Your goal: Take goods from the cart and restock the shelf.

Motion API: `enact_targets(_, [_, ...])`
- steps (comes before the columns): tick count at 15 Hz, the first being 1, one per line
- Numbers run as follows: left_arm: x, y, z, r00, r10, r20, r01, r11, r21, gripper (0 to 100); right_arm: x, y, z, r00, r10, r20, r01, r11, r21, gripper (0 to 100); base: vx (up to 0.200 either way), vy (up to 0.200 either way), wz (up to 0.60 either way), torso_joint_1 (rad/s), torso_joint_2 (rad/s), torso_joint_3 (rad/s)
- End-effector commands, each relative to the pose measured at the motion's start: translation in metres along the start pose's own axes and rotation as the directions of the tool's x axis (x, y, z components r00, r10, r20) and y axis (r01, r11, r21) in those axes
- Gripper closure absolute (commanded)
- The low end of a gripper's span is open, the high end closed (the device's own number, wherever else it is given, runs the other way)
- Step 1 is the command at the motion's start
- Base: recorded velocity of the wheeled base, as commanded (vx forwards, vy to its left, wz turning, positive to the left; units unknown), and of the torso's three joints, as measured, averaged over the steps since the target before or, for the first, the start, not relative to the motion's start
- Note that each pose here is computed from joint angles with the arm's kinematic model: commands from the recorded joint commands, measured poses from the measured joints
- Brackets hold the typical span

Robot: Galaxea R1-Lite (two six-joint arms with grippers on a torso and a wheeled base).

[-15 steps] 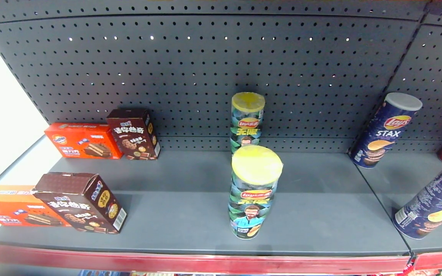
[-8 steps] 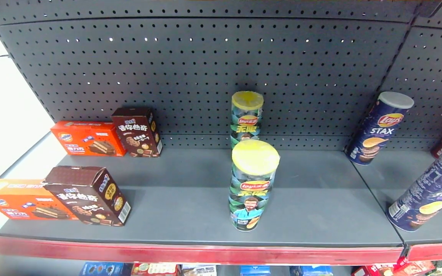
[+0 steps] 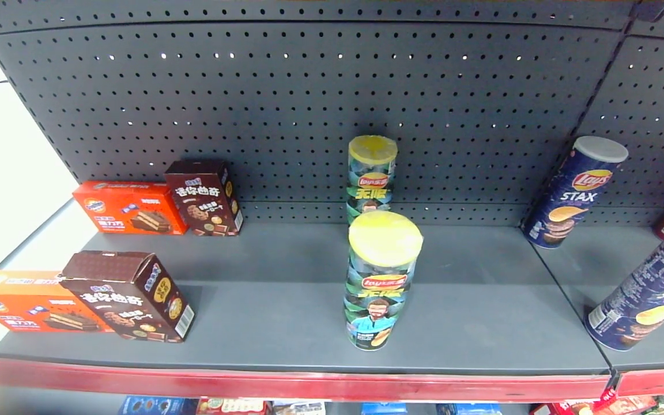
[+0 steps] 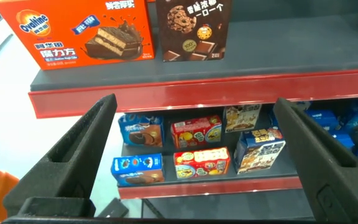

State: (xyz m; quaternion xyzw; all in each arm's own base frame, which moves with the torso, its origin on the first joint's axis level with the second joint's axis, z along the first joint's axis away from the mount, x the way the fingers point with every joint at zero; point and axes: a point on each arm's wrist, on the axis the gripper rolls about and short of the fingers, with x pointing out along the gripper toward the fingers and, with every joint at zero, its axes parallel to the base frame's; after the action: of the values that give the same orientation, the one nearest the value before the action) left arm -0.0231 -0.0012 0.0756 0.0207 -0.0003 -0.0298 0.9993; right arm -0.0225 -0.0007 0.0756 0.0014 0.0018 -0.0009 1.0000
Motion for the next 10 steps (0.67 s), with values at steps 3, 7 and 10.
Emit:
enact_targets(3, [0.0001,0.0,0.0,1.0,0.0,-0.001,0.0,1.0,-0.003,0,0.0002,0.0,0.0001,1.0,-0.001,-0.003,0.001,1.0,0.0,0,0.0,0.0,0.0,0.0,0.0,0.0])
enact_targets(7, [0.0001,0.0,0.0,1.0,0.0,-0.001,0.0,1.0,-0.003,0,0.0002,0.0,0.0001,1.0,-0.001,-0.003,0.001,1.0,0.003,0,0.0,0.0,0.0,0.0,0.0,0.0])
enact_targets(10, [0.0001,0.0,0.0,1.0,0.0,-0.001,0.0,1.0,-0.003,0,0.0002,0.0,0.0001,1.0,-0.001,-0.003,0.001,1.0,0.006,0,0.0,0.0,0.0,0.0,0.0,0.0])
